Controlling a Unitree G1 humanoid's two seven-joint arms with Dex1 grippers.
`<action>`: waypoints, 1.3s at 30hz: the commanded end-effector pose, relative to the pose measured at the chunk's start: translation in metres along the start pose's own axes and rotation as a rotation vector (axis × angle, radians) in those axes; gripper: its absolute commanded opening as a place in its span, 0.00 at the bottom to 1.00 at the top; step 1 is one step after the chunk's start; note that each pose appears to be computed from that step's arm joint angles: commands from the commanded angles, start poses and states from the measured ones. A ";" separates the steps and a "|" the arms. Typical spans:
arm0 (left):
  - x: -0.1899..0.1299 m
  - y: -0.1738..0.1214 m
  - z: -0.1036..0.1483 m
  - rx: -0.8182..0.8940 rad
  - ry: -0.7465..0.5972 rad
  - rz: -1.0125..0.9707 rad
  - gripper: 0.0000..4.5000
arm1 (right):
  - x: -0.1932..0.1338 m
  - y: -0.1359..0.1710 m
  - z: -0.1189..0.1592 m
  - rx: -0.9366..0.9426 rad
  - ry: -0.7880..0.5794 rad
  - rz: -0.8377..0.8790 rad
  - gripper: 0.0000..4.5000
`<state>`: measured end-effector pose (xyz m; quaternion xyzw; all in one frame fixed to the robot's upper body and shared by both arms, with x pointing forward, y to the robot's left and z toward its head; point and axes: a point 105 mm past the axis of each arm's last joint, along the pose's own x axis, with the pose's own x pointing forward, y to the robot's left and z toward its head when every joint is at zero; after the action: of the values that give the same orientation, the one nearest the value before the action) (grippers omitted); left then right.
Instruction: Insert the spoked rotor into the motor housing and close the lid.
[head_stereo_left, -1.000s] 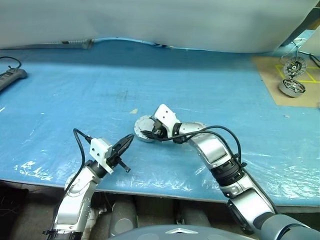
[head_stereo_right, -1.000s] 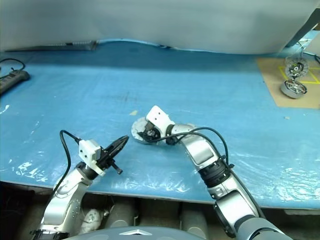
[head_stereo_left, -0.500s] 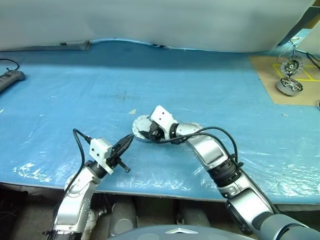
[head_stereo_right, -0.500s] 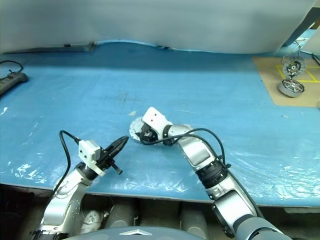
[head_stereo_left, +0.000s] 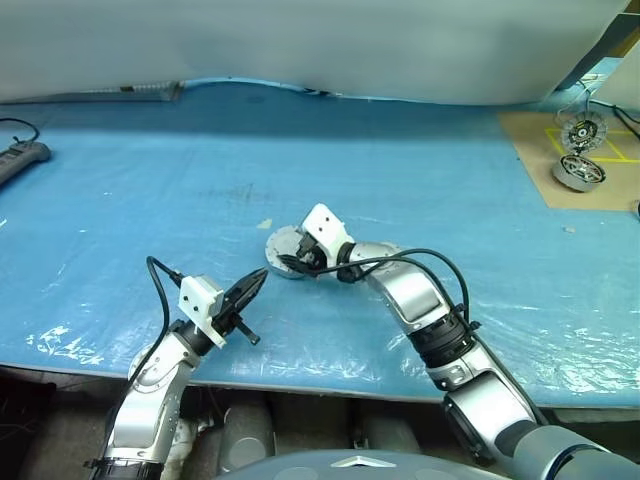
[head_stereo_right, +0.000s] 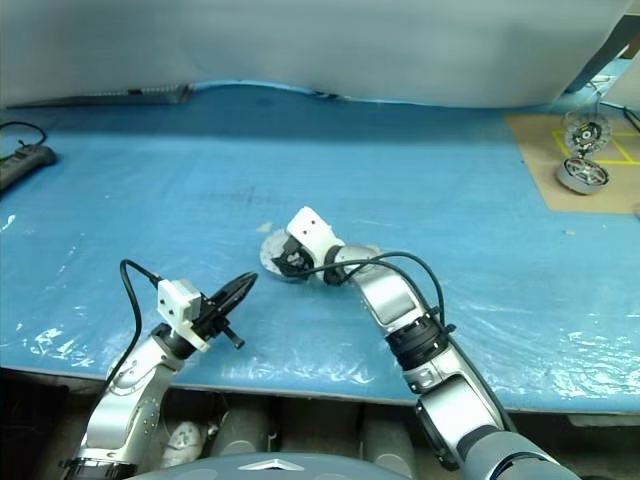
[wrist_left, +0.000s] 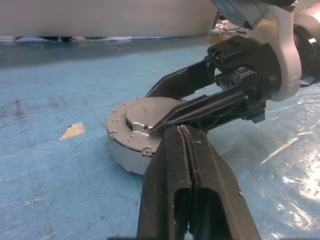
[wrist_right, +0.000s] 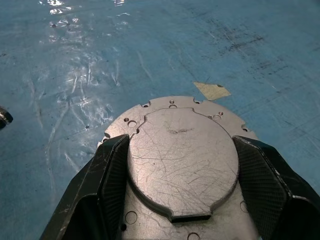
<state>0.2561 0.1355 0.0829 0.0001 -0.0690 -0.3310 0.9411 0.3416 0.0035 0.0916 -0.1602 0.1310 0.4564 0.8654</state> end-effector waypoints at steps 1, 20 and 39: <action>-0.001 -0.002 0.007 0.014 -0.028 -0.007 0.00 | 0.000 0.001 -0.034 0.050 0.130 -0.012 0.66; 0.000 -0.008 0.005 0.005 -0.026 -0.016 0.00 | 0.001 -0.018 -0.049 -0.059 0.159 -0.109 0.66; -0.001 -0.013 0.004 0.003 -0.021 -0.033 0.00 | 0.003 -0.013 -0.057 0.013 0.177 -0.117 0.66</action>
<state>0.2487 0.1284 0.0734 -0.0081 -0.0527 -0.3399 0.9389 0.3503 0.0040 0.0881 -0.2109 0.0899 0.4249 0.8757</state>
